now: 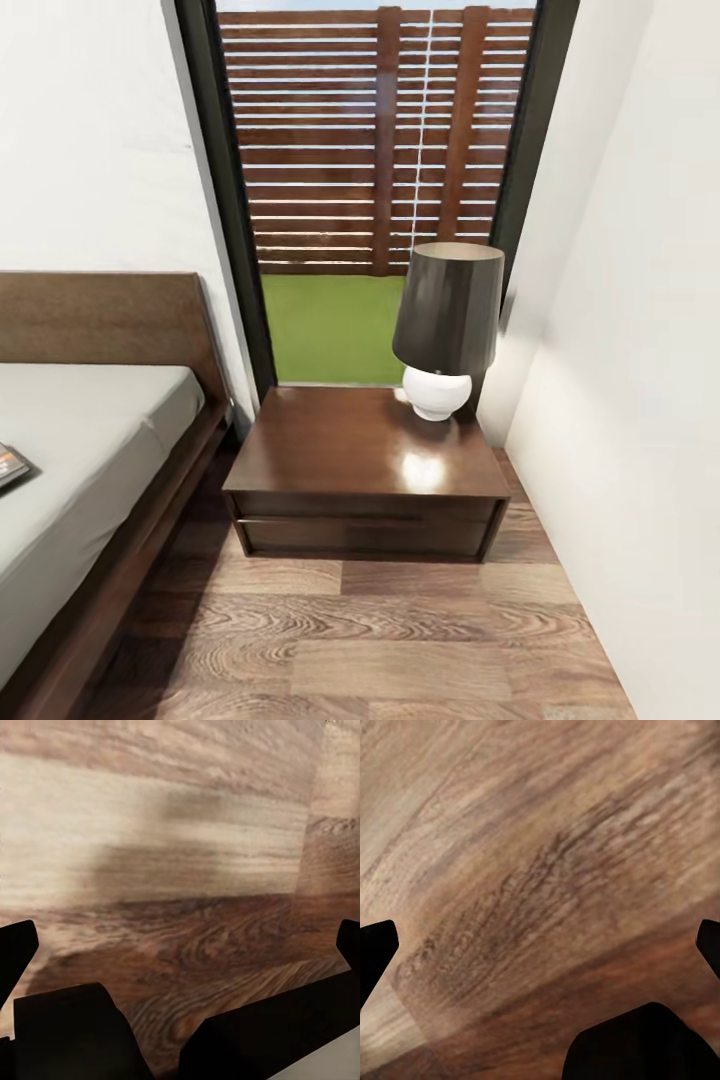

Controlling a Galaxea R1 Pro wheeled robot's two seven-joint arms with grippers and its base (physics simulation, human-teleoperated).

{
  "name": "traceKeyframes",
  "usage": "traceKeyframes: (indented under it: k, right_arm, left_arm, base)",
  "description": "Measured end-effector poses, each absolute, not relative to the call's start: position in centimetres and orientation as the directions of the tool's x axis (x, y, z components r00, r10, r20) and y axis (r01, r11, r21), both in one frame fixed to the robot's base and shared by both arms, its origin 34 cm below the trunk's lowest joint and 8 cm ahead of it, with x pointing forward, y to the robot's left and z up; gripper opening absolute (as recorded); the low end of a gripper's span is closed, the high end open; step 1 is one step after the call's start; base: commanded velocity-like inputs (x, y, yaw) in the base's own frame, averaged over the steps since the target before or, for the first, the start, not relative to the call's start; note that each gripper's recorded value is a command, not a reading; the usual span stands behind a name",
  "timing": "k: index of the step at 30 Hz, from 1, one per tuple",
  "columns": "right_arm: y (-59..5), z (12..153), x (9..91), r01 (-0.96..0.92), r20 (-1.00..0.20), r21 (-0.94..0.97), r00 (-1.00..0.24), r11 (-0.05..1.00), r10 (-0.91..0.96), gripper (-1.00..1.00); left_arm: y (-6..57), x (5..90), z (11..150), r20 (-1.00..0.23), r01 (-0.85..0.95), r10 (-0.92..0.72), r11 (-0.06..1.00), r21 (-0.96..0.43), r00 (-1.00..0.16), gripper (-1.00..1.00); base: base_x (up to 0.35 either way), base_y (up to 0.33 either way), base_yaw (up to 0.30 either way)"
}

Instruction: In the bedroom, move the book from the bed onto either nightstand, and place the two sandals side by side next to the bed.

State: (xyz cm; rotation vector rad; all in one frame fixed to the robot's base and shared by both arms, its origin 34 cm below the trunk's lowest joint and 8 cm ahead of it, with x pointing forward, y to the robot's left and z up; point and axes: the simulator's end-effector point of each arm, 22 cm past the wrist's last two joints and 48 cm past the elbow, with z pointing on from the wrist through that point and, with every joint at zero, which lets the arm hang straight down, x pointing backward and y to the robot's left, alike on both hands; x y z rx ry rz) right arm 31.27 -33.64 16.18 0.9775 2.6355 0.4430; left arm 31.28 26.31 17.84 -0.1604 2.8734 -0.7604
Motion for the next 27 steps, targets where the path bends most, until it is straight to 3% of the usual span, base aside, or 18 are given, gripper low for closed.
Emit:
traceKeyframes:
  k: [27]
  right_arm:
    - [-33.42,16.11,31.01,0.556,-0.161,0.376,-0.748,0.741,0.644,1.0]
  left_arm:
    - [26.54,31.33,17.86,-0.134,-0.062,-0.147,0.866,-0.496,-0.98,1.0]
  base:
    - [0.098,0.062,-0.002]
